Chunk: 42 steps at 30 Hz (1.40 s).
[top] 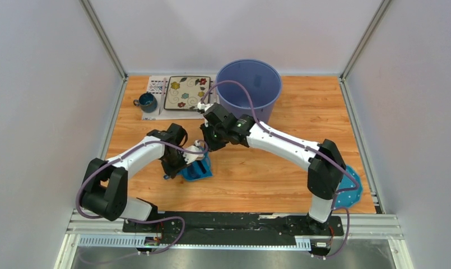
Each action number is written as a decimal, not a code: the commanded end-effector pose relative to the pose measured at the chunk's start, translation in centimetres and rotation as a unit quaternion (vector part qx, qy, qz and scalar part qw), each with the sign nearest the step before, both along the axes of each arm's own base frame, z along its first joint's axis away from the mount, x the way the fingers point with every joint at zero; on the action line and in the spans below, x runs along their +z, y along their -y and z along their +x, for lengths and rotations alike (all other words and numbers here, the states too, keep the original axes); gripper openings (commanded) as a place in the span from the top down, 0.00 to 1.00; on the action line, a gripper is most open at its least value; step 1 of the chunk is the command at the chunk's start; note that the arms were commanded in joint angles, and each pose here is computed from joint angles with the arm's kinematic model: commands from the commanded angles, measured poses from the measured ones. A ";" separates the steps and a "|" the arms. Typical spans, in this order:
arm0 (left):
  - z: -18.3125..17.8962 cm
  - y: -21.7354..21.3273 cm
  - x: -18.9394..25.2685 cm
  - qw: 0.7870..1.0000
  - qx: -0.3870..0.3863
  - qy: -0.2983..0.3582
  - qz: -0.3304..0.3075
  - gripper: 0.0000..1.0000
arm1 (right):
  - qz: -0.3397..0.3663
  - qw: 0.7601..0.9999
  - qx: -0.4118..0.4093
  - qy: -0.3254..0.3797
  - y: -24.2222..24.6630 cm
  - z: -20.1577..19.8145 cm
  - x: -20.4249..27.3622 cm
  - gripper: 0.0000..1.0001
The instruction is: Sweep away the paper scraps from the table
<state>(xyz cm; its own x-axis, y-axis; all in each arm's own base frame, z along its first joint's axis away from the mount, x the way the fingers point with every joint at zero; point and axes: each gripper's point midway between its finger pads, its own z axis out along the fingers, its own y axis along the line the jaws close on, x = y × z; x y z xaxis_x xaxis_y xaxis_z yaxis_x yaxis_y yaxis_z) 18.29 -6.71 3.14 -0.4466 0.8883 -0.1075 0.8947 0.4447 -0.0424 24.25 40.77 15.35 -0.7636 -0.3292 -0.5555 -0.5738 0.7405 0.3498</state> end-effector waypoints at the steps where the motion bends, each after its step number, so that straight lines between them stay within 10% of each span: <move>1: 0.0 3.2 1.9 0.996 0.007 0.000 -0.093 1.00 | 0.047 0.993 -0.036 0.100 1.7 1.0 8.9 1.00; 10: 1.3 3.2 6.2 0.990 0.031 0.061 -0.124 1.00 | 0.029 0.975 -0.080 0.207 11.0 -0.6 15.4 1.00; 20: 9.4 3.0 17.7 0.961 0.074 0.241 -0.117 1.00 | -0.023 0.983 -0.092 0.155 18.7 -5.0 11.0 1.00; 32: 22.2 9.3 33.9 0.882 0.097 0.419 -0.190 1.00 | -0.065 0.981 -0.153 0.095 22.6 -4.3 3.8 1.00; 38: 26.0 15.3 35.7 0.841 0.032 0.530 -0.107 1.00 | -0.054 0.979 -0.170 0.095 23.6 -4.3 3.7 1.00; 42: 27.7 17.4 38.7 0.774 -0.018 0.633 0.003 1.00 | -0.044 0.979 -0.173 0.096 23.8 -4.7 4.1 1.00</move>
<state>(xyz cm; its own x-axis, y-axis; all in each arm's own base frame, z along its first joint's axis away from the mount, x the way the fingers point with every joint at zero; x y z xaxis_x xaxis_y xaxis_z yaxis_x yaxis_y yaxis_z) 43.94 -24.22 35.60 -0.0367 0.8057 -0.5912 0.5385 0.5143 0.6675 19.29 16.42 17.94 -0.7515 -0.1791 -0.6350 -0.3334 0.9336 0.1312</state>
